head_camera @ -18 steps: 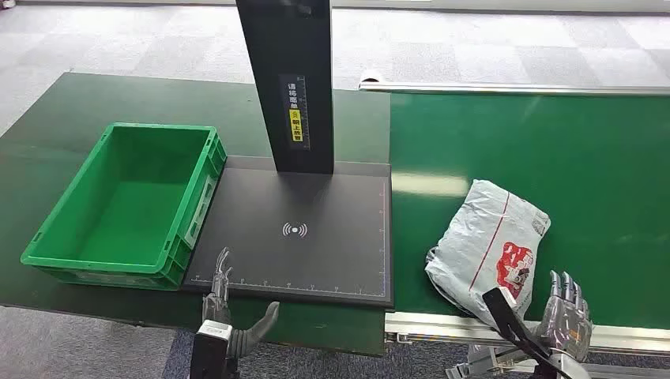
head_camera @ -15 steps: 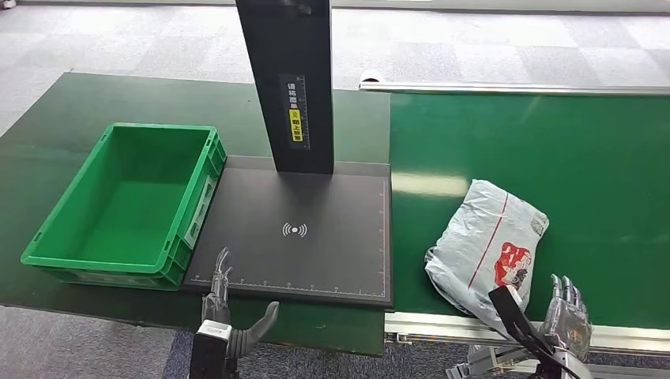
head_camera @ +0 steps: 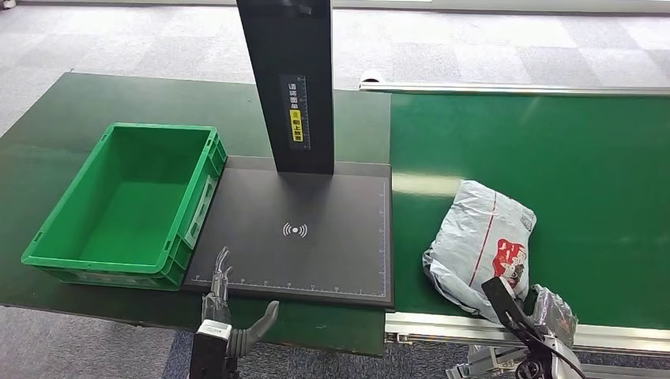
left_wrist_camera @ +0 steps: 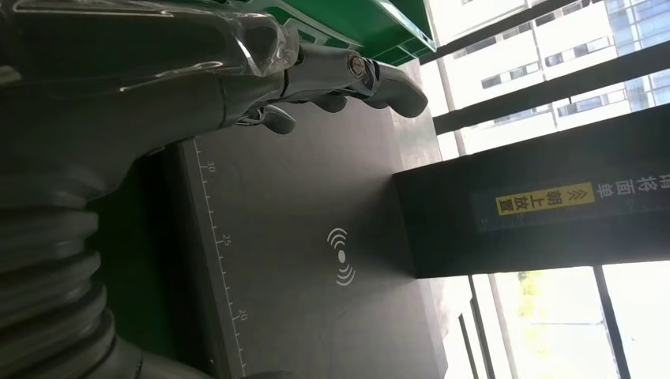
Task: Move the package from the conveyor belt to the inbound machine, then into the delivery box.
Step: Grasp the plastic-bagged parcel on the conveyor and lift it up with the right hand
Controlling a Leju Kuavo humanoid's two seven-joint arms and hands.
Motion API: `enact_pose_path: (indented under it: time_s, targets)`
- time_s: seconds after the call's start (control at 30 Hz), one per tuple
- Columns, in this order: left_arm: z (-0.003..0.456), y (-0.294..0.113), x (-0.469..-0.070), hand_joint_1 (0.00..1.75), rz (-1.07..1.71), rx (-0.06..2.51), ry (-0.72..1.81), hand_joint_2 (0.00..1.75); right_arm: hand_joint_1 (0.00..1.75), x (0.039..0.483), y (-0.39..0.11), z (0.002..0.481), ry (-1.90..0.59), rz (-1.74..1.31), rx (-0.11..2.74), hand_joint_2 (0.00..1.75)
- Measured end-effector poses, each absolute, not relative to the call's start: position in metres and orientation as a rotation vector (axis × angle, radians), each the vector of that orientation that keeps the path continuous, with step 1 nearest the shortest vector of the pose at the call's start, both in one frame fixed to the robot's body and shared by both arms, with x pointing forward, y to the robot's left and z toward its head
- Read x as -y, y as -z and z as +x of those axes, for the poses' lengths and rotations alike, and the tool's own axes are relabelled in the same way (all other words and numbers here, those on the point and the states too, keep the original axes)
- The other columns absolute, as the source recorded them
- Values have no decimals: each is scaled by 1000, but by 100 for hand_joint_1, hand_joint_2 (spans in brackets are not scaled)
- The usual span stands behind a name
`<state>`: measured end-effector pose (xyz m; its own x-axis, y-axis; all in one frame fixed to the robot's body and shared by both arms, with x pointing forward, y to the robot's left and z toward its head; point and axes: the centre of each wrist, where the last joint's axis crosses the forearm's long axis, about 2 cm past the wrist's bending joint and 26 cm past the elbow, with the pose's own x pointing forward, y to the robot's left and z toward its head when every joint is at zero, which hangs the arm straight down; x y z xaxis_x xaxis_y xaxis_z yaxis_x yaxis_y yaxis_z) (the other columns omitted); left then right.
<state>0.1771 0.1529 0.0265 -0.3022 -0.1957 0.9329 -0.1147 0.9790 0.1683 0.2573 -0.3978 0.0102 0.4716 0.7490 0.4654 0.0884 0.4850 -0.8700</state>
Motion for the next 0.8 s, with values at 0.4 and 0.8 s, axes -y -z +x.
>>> enact_pose_path:
  time_s: [0.4,0.8]
  targets:
    - [178,-28,-152,0,240,1883,68,175,7,387,-31,274,-537,-1058,1154,175]
    - [179,-29,-150,0,243,1891,76,175,0,365,-93,271,-507,-1198,1404,175]
